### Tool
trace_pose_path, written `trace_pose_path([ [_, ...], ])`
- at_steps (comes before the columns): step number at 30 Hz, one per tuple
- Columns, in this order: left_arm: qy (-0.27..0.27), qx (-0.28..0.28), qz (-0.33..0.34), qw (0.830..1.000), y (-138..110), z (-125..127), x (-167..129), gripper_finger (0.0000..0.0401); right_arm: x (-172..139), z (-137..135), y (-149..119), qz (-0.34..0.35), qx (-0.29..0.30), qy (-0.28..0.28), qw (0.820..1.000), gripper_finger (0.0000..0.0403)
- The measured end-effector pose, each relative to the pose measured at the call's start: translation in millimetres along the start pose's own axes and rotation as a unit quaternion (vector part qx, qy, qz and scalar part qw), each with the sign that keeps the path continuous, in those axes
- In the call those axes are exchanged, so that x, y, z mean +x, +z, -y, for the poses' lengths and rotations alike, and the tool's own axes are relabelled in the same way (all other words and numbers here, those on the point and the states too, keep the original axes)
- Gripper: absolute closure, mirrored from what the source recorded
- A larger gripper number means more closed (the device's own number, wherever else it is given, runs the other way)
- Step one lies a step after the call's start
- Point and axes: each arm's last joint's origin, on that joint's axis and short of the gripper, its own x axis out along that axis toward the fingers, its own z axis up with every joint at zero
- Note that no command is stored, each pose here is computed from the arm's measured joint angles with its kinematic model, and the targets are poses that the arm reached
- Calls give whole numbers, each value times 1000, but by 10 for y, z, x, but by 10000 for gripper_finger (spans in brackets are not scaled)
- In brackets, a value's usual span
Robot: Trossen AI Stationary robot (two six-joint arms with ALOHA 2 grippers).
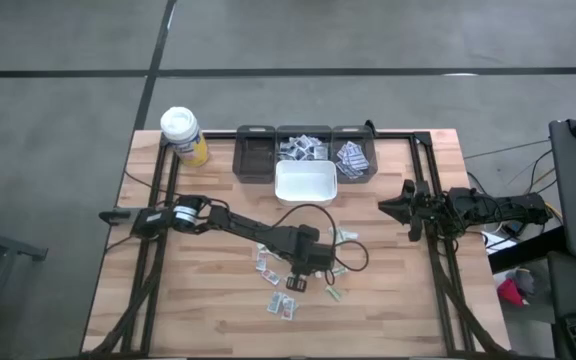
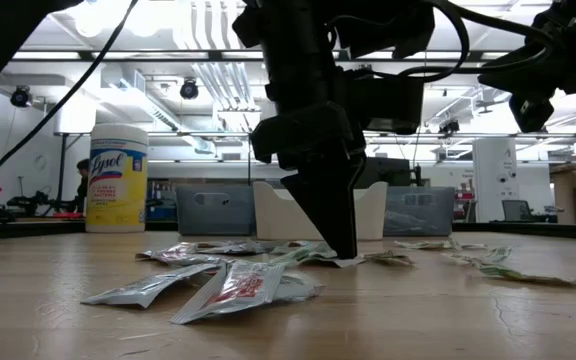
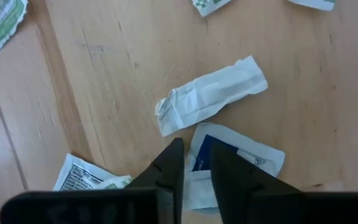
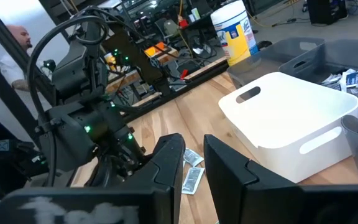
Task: Pick & Place First Aid Supplies
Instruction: Put the bottom alcohol pad into the middle black bin
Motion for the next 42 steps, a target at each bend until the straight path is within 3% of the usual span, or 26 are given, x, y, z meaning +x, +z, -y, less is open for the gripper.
trace_pose_path([
  [7,-1,-8,5,1000,4,-1,9,395,0,0,0,0,0,0,1000,339],
  [16,-2,-20,10,1000,10,-33,-35,401,0,0,0,0,0,0,1000,339],
  [20,2,-46,19,999,33,-99,-203,401,0,0,0,0,0,0,1000,339],
  [33,54,-102,163,980,109,-378,-1209,401,0,0,0,0,0,0,1000,339],
  [39,64,-76,246,964,174,-408,-1128,401,0,0,0,0,0,0,1000,339],
  [42,56,-93,312,944,223,-428,-1049,401,0,0,0,0,0,0,1000,339],
])
